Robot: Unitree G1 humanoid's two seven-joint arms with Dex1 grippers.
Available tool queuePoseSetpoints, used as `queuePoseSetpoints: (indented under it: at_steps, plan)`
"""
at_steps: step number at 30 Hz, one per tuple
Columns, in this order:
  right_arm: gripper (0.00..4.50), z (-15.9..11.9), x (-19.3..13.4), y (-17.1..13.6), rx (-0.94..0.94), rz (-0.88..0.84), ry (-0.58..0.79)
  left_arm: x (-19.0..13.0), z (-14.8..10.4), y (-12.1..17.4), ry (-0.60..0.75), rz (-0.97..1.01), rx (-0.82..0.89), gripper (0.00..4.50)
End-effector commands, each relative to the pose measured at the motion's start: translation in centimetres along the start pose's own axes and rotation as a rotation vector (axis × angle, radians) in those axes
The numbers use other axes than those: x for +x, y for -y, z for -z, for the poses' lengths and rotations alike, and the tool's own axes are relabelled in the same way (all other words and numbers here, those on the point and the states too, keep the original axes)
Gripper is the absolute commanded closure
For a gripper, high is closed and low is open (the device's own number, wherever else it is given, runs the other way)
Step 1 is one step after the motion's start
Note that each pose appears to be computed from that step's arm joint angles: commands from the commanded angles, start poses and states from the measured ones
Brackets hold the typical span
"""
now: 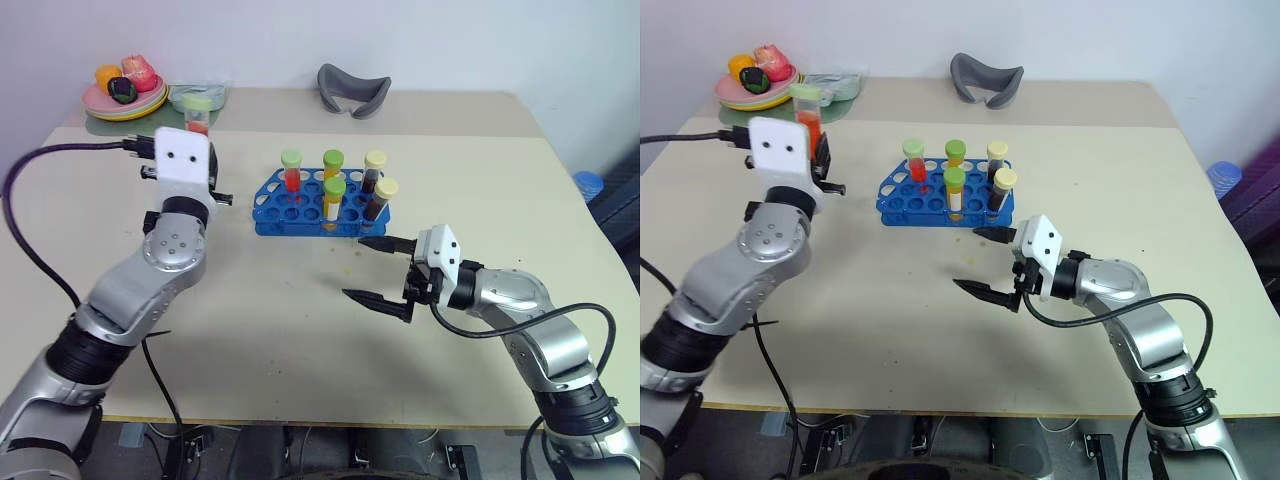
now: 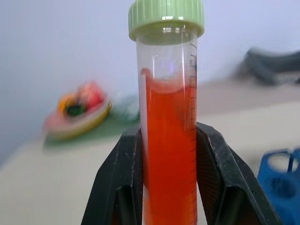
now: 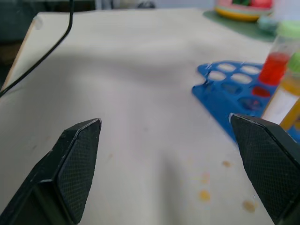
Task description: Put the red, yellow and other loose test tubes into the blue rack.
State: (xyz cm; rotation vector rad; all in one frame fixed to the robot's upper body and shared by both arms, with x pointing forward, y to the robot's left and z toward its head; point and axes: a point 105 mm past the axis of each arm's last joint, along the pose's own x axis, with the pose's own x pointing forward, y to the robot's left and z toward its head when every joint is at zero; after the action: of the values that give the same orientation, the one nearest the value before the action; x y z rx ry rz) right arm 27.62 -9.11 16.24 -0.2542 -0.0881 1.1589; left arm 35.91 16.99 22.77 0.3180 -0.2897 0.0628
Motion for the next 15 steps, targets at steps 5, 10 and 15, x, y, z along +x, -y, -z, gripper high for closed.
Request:
queuePoseSetpoints:
  at_steps: [5, 10, 15]
  plan:
    - [0.0, -2.1, -0.3, 0.7, -0.053, 0.054, 0.055, -0.1, -0.3, 2.7, 0.248, 0.062, -0.077, 3.34]
    - [0.0, -2.3, -0.5, 0.8, -0.056, 0.072, 0.056, -0.8, 0.3, 5.8, 0.324, 0.184, -0.089, 3.34]
    - [0.0, -2.4, -0.7, 1.0, -0.059, 0.087, 0.055, -0.4, 0.6, 6.7, 0.365, 0.176, -0.143, 3.34]
